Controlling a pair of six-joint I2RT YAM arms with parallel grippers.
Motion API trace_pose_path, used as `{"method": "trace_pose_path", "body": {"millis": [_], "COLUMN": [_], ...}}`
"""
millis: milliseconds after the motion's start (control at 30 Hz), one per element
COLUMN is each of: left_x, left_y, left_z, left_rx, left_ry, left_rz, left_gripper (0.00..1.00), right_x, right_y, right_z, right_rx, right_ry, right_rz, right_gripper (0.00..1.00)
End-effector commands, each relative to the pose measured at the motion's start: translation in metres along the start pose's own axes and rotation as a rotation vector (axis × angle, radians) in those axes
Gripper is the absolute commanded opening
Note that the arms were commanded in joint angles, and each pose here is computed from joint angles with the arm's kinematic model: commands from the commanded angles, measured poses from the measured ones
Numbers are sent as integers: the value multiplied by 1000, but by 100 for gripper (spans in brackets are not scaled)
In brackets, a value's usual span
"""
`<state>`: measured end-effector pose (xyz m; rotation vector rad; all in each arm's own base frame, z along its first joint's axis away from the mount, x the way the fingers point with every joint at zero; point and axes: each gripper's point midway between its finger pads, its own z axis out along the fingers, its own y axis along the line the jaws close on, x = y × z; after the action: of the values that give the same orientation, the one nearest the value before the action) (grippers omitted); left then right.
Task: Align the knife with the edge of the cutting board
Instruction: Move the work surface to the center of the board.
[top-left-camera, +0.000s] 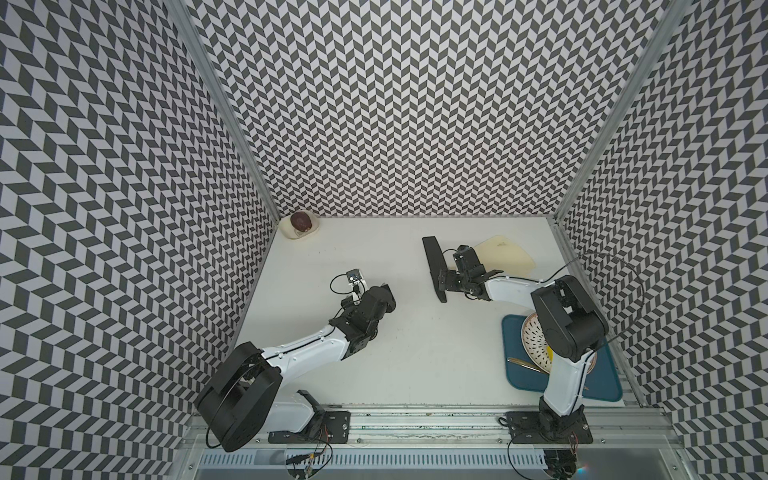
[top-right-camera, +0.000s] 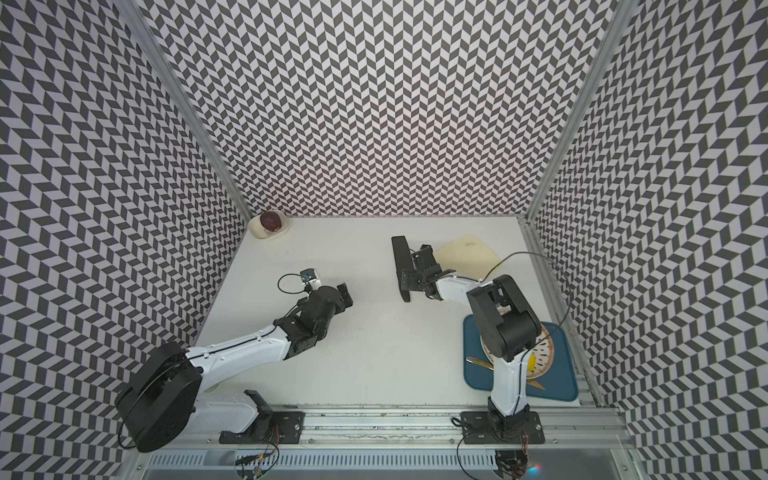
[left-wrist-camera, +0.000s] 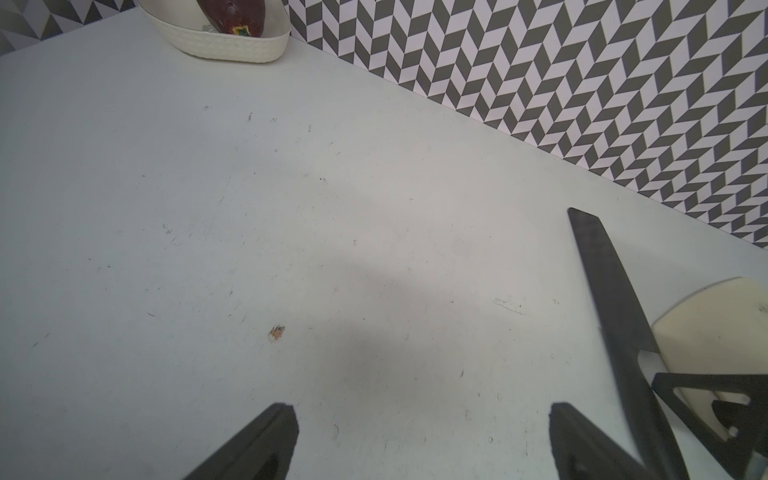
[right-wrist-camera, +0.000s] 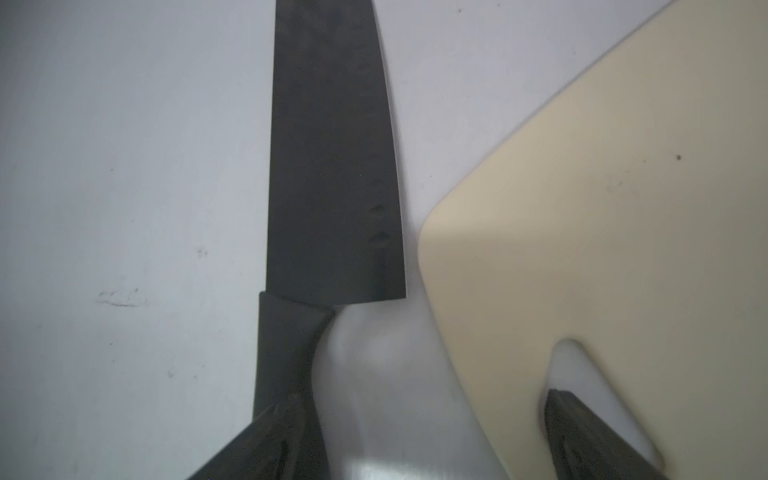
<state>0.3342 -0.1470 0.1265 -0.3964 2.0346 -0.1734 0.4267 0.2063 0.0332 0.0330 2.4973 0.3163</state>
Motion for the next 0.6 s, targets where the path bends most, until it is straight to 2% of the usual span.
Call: {"method": "trace_pose_path", "body": {"millis": [0, 567], "left_x": [-14, -19], "left_y": [-6, 0], "left_z": [-7, -10], "left_rx": [5, -21], "left_ry": [-32, -53], "left_rz": [-13, -20], "left_gripper": [100, 100], "right_x": [39, 58], "right_y": [18, 127], "right_z": [0, 12], "right_rx": [-47, -179], "right_ry": [110, 150], "right_rz": [5, -50], "right_gripper": [94, 94]}}
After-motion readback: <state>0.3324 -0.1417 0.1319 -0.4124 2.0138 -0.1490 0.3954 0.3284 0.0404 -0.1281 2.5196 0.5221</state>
